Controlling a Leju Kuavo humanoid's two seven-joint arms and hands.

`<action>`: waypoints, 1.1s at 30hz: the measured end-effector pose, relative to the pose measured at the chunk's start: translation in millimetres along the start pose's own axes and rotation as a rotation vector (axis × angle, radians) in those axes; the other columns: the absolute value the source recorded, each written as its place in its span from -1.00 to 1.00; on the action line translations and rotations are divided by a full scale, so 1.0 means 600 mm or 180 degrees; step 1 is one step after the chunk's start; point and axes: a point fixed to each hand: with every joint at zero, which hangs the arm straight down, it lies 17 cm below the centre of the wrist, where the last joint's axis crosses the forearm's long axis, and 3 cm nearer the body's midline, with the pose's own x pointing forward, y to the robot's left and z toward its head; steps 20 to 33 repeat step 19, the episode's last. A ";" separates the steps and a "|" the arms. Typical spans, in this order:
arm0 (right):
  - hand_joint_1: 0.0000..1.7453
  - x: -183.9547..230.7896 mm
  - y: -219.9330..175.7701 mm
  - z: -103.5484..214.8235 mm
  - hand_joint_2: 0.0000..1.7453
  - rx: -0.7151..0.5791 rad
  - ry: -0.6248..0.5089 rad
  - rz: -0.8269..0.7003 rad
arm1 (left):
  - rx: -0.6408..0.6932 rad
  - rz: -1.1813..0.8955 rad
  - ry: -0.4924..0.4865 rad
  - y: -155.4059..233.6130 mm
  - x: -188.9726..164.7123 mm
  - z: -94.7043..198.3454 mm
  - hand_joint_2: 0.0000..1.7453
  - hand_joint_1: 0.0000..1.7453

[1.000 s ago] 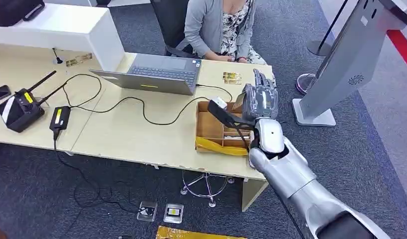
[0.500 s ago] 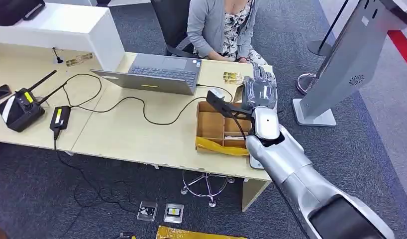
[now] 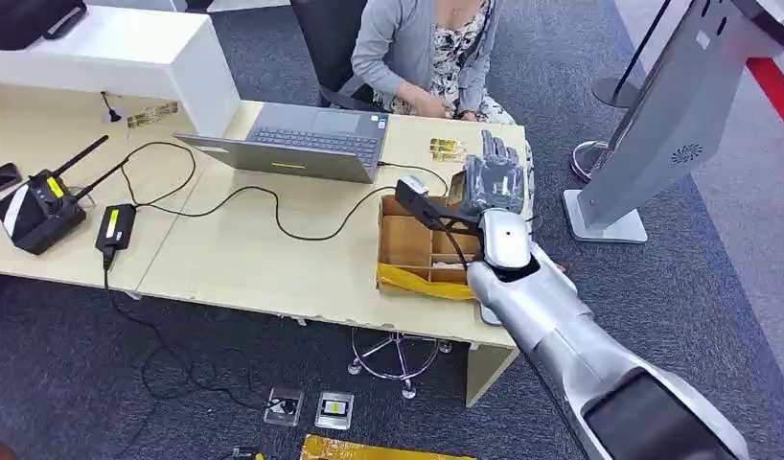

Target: Pass the card to the sensor for recognition and then transmit it.

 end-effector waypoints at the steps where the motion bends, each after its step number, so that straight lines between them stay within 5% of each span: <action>1: 1.00 0.002 0.000 0.000 1.00 0.0004 -0.0006 0.0001 | 0.0000 0.0001 0.0001 0.000 0.000 0.000 -1.00 -1.00; 33: 1.00 0.010 -0.002 -0.005 1.00 -0.0002 -0.0002 0.0025 | 0.0044 -0.0016 0.0003 0.005 -0.002 -0.001 -1.00 -1.00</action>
